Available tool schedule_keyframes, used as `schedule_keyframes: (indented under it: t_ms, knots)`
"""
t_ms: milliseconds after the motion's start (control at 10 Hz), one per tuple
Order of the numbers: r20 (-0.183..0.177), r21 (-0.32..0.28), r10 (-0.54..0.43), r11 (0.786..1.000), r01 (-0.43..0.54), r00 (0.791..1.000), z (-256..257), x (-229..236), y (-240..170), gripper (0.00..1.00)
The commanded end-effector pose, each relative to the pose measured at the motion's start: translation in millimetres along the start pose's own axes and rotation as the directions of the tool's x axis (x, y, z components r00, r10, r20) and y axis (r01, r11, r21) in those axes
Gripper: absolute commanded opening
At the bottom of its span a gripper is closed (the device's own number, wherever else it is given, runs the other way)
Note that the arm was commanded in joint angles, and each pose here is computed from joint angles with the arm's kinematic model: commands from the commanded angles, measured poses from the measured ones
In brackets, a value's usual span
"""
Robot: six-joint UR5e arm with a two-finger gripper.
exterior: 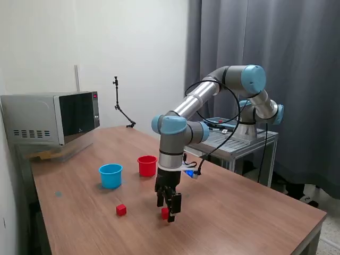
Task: Place red objects in the red bin, and blue objects in the blue bin.
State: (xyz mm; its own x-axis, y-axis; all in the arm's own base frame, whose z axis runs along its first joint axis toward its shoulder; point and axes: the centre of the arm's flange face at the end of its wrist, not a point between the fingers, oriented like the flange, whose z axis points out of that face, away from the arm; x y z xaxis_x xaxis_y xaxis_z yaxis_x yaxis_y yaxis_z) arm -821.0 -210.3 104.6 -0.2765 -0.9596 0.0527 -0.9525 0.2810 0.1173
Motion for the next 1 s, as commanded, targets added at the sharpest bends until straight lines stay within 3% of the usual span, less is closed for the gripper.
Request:
schedule_keyframes:
  t_ms: [0,100,900]
  knots:
    - [0.0,-0.003,-0.006,1.0,0.006,1.0,-1.1,0.3,1.1,1.0]
    - [0.002,-0.007,-0.006,1.0,0.006,1.0,-2.9,0.5,2.4,0.0]
    - [0.006,-0.012,-0.009,1.0,0.01,1.0,-8.3,1.0,1.8,0.0]
